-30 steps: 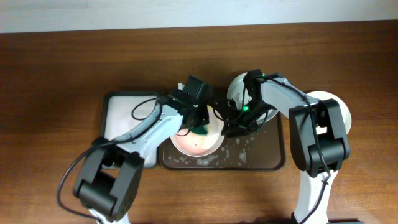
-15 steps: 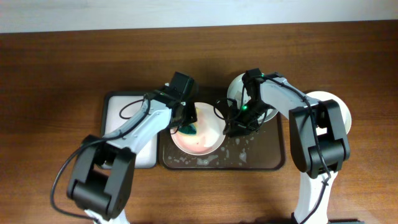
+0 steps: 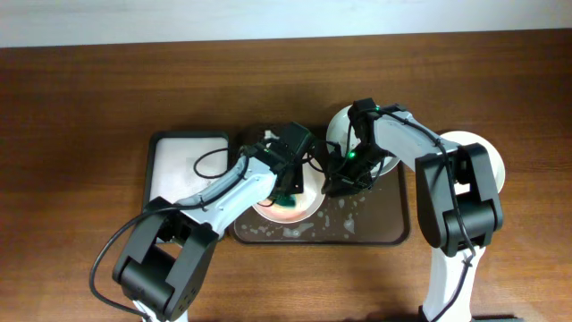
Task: Clean dirty plates on tray and stack at the side
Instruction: 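Keep scrubbing the pinkish plate, then return the sponge to the soapy tray, then lift the pinkish plate with the right gripper and stack it on the white plate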
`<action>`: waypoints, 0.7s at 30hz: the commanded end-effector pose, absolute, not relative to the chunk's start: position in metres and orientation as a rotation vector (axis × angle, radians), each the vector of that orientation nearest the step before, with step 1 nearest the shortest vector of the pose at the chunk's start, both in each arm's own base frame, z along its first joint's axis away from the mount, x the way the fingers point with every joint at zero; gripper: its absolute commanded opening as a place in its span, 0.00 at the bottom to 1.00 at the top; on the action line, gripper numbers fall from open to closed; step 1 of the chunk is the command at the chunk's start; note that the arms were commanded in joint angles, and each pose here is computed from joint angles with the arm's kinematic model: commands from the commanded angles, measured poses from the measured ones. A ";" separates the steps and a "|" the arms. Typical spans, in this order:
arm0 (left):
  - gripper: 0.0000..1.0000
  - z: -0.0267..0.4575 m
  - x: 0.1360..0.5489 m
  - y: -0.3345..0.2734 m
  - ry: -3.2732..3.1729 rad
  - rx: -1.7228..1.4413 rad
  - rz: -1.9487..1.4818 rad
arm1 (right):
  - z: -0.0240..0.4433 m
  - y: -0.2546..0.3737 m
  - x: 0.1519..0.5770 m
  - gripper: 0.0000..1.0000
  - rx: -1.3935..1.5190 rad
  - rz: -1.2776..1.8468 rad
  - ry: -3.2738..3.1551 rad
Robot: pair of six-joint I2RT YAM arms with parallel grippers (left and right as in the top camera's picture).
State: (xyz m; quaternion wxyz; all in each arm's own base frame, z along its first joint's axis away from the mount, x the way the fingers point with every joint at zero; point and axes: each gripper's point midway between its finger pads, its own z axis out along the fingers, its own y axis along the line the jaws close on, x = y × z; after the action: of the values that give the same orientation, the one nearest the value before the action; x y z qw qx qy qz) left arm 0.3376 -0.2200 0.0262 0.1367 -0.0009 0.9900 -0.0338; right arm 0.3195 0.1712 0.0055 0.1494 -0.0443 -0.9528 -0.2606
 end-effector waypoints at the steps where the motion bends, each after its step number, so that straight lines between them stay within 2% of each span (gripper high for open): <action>1: 0.00 0.029 0.353 -0.189 2.765 -0.042 0.145 | -0.008 0.153 0.318 0.24 -0.129 -0.590 -2.788; 3: 0.00 0.053 0.352 -0.200 2.775 0.011 0.056 | -0.008 0.152 0.318 0.24 -0.129 -0.589 -2.788; 5: 0.00 0.103 0.357 -0.200 2.693 0.014 -0.027 | -0.009 0.153 0.322 0.25 -0.124 -0.599 -2.802; 6: 0.00 0.125 0.357 -0.184 2.667 -0.035 -0.041 | -0.008 0.157 0.326 0.27 -0.075 -0.638 -2.819; 8: 0.00 0.134 0.354 -0.148 2.691 -0.132 0.000 | -0.009 0.158 0.334 0.27 -0.064 -0.654 -2.850; 12: 0.00 0.130 0.366 -0.067 2.713 -0.410 0.089 | -0.014 0.174 0.349 0.25 0.088 -0.649 -2.951; 14: 0.00 0.112 0.370 -0.056 2.821 -0.189 -0.038 | -0.021 0.177 0.344 0.12 0.140 -0.499 -2.987; 16: 0.00 0.086 0.365 -0.037 2.884 -0.254 -0.006 | -0.021 0.180 0.340 0.04 0.160 -0.487 -2.982; 19: 0.00 0.050 0.364 -0.026 2.969 -0.217 0.020 | -0.016 0.181 0.340 0.04 0.164 -0.485 -2.980; 21: 0.00 0.029 0.363 -0.026 3.021 -0.108 0.032 | 0.010 0.172 0.355 0.04 0.183 -0.395 -3.071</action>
State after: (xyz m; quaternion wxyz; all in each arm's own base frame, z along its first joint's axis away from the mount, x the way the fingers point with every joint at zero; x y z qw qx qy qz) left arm 0.3666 -0.0243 0.0509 0.0862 -0.0848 0.9926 0.0128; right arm 0.3439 0.1905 0.0028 0.0537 0.0504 -0.9777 -0.1969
